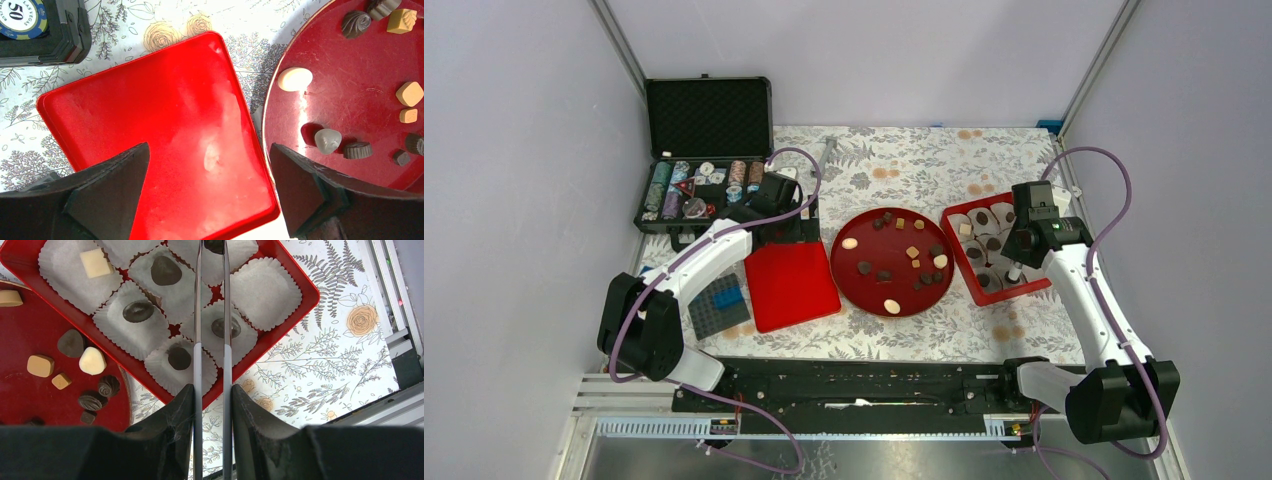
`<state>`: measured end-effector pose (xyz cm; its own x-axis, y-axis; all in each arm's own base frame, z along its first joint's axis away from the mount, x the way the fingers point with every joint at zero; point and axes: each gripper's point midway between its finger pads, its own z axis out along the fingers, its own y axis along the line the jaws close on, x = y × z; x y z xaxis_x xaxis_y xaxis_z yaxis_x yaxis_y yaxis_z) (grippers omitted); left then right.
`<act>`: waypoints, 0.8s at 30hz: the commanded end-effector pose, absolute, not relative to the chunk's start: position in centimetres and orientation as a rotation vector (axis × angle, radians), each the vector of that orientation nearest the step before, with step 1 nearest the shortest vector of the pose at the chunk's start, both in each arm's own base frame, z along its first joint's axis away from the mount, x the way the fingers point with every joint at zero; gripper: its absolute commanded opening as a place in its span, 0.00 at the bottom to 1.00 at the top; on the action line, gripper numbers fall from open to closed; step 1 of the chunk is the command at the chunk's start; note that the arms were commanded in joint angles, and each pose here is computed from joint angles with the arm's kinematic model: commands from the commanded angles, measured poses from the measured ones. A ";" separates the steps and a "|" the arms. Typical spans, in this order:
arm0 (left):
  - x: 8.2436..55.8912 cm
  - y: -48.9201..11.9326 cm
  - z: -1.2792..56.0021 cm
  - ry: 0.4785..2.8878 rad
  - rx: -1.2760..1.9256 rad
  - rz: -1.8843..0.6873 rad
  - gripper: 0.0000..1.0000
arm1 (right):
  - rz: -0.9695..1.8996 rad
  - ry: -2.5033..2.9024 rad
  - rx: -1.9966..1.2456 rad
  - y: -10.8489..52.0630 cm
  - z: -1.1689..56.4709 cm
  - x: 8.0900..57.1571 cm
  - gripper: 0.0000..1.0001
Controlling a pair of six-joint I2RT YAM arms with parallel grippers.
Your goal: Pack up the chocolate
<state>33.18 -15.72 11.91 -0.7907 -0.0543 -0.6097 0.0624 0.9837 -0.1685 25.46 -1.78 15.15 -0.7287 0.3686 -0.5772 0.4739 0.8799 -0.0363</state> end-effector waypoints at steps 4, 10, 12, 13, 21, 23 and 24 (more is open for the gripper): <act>33.8 -15.9 12.9 2.420 0.015 -0.263 0.99 | -0.239 2.414 0.608 -2.1 16.0 26.3 0.37; 33.7 -15.8 13.1 2.416 0.013 -0.263 0.99 | -0.241 2.414 0.607 -2.2 16.0 26.2 0.38; 33.7 -15.8 13.0 2.417 0.014 -0.263 0.99 | -0.244 2.416 0.604 -2.2 16.0 26.2 0.42; 33.7 -15.8 13.1 2.416 0.014 -0.263 0.99 | -0.243 2.415 0.605 -2.2 16.0 26.2 0.43; 33.7 -15.9 13.2 2.413 0.013 -0.265 0.99 | -0.234 2.405 0.598 -2.1 16.4 26.3 0.41; 33.7 -15.8 13.2 2.413 0.013 -0.265 0.99 | -0.216 2.396 0.591 -1.9 17.0 26.4 0.35; 33.7 -15.9 13.2 2.412 0.013 -0.265 0.99 | -0.206 2.390 0.585 -1.8 17.4 26.4 0.31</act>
